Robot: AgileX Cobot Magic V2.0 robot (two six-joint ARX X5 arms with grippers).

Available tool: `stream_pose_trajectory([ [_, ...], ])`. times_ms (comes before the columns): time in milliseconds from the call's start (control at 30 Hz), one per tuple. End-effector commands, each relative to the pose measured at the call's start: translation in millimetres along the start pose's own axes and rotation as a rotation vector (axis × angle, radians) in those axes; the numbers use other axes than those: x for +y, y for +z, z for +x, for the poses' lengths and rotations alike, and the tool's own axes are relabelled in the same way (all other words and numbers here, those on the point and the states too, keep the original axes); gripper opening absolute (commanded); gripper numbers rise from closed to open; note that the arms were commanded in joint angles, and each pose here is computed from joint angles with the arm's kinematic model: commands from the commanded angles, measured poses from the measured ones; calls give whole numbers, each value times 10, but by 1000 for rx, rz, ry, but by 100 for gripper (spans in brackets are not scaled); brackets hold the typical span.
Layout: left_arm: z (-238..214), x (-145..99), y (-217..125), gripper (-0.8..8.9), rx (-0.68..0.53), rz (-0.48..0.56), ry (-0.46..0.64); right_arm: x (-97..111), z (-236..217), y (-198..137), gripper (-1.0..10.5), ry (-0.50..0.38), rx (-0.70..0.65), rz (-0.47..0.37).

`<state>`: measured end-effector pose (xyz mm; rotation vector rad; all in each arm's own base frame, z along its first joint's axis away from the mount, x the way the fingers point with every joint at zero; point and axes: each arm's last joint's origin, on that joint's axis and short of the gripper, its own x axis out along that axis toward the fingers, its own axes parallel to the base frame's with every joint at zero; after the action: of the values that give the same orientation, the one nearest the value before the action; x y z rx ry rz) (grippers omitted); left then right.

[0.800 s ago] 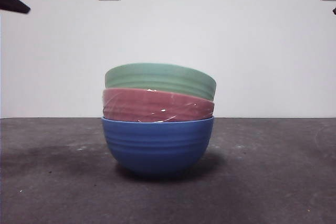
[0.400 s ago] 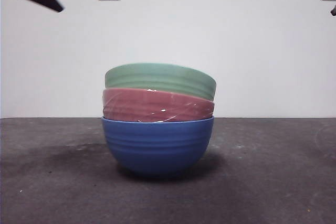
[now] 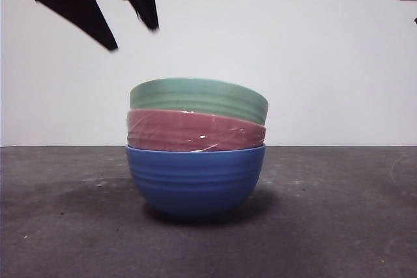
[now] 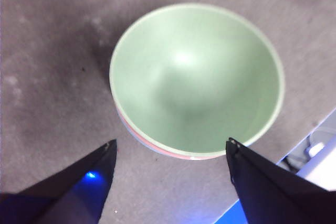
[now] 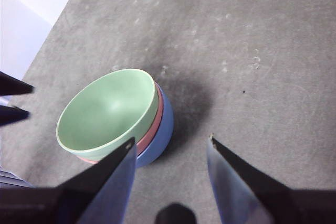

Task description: Pick up the green bowl on the top,put the green bowl on the left,pick up the red bowl in the middle,put the red bowl on the right

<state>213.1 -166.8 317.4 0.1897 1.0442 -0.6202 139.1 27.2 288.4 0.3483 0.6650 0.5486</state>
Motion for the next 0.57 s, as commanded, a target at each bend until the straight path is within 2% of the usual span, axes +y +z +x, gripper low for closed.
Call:
stream_pose_trajectory([
  [33, 185, -14, 20, 345, 56, 18, 29, 11, -6, 9, 222, 3, -5, 0],
  [300, 599, 24, 71, 345, 147, 14, 78, 11, -6, 8, 222, 3, -4, 1],
  [467, 615, -4, 81, 339, 138, 23, 75, 11, -6, 8, 221, 2, -4, 1],
  [500, 615, -1, 81, 294, 136, 23, 83, 11, -6, 8, 221, 2, -4, 1],
  [567, 615, 0, 81, 108, 135, 26, 99, 11, -6, 8, 221, 2, -4, 1],
])
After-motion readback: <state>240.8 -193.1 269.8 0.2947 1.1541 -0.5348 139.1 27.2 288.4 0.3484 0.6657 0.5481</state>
